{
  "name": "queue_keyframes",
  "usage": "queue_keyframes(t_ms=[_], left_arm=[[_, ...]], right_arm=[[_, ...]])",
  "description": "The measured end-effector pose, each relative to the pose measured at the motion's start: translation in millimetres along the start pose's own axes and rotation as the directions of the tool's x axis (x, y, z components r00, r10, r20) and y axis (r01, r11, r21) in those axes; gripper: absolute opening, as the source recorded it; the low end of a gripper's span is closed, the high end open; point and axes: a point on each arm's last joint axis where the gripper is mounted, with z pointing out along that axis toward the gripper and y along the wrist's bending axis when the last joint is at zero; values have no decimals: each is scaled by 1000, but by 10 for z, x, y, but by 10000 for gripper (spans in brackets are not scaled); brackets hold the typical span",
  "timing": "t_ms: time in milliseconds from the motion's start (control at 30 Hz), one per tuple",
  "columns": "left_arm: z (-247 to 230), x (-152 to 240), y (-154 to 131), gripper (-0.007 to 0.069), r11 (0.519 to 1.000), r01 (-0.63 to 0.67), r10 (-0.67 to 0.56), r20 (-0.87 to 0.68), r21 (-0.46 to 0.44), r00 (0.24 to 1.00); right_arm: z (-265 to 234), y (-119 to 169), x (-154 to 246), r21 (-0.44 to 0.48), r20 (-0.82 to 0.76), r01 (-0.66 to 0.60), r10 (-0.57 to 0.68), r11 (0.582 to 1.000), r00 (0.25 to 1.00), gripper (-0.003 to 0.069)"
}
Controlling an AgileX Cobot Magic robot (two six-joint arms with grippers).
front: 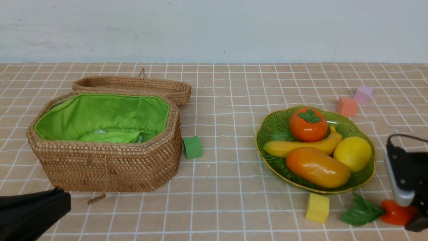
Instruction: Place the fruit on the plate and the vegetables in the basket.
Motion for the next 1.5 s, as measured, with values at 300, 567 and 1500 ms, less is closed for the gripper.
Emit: queue_keyframes(t_ms=[300, 567, 1500], left_arm=[[-33, -81, 1, 17, 999, 44, -44, 32, -3, 999], [-180, -302, 122, -9, 986, 104, -95, 74, -132, 993], [-365, -331, 182, -13, 968, 173, -128, 230, -183, 965]], right_arm=[[-1034, 194, -1491, 87, 654, -363, 221, 928, 723, 358], [-1277, 185, -3074, -25, 821, -230, 152, 973, 551, 358], [-1429, -175, -3419, 5, 513, -446, 381, 895, 769, 445]])
